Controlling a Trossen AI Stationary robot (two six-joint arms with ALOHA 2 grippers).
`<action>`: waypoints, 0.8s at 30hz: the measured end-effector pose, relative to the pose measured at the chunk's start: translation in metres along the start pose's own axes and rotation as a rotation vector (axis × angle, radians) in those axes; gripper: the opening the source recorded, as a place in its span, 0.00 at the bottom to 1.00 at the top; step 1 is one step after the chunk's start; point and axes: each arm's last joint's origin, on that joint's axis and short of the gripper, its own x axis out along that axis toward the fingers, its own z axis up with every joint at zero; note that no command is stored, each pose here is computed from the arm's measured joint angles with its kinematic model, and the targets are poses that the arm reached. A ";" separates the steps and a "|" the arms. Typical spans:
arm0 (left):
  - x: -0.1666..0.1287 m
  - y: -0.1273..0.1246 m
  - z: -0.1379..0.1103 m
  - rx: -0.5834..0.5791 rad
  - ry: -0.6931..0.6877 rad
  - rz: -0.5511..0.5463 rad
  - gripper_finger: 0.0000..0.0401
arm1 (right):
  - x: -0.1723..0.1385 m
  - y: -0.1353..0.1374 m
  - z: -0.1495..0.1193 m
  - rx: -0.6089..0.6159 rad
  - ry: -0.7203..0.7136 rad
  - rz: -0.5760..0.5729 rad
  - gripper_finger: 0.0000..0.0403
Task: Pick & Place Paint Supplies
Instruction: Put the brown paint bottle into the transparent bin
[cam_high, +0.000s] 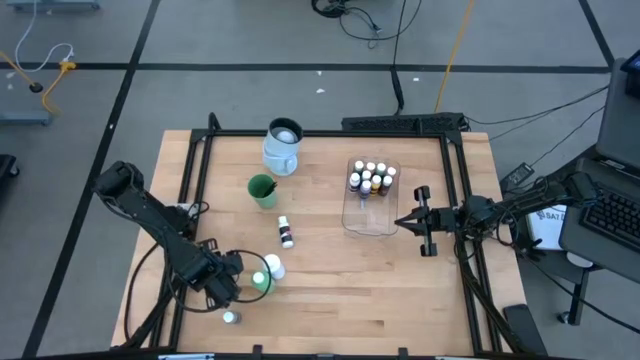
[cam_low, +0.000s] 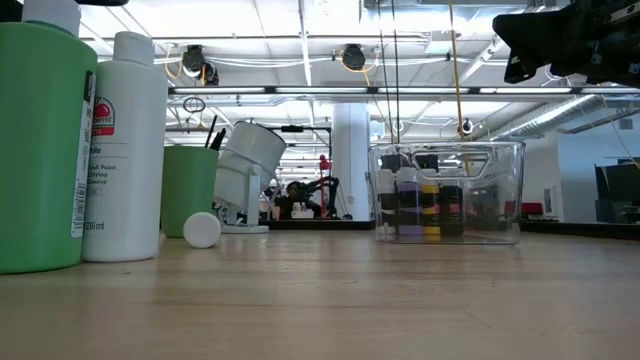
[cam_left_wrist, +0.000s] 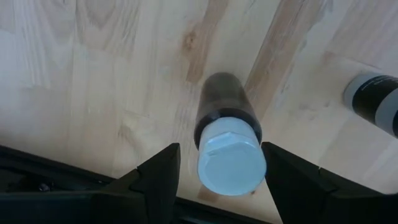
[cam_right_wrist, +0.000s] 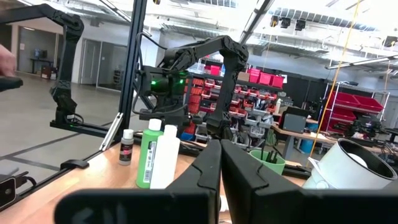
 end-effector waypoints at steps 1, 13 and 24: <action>0.000 0.000 0.000 0.003 0.000 0.000 0.57 | 0.000 0.000 0.000 0.000 -0.001 0.000 0.02; -0.002 -0.002 -0.003 0.031 -0.023 0.004 0.57 | 0.000 0.000 0.000 0.000 0.000 0.000 0.02; -0.014 -0.002 -0.004 0.009 -0.083 -0.016 0.57 | 0.000 0.000 0.000 0.000 0.000 0.000 0.02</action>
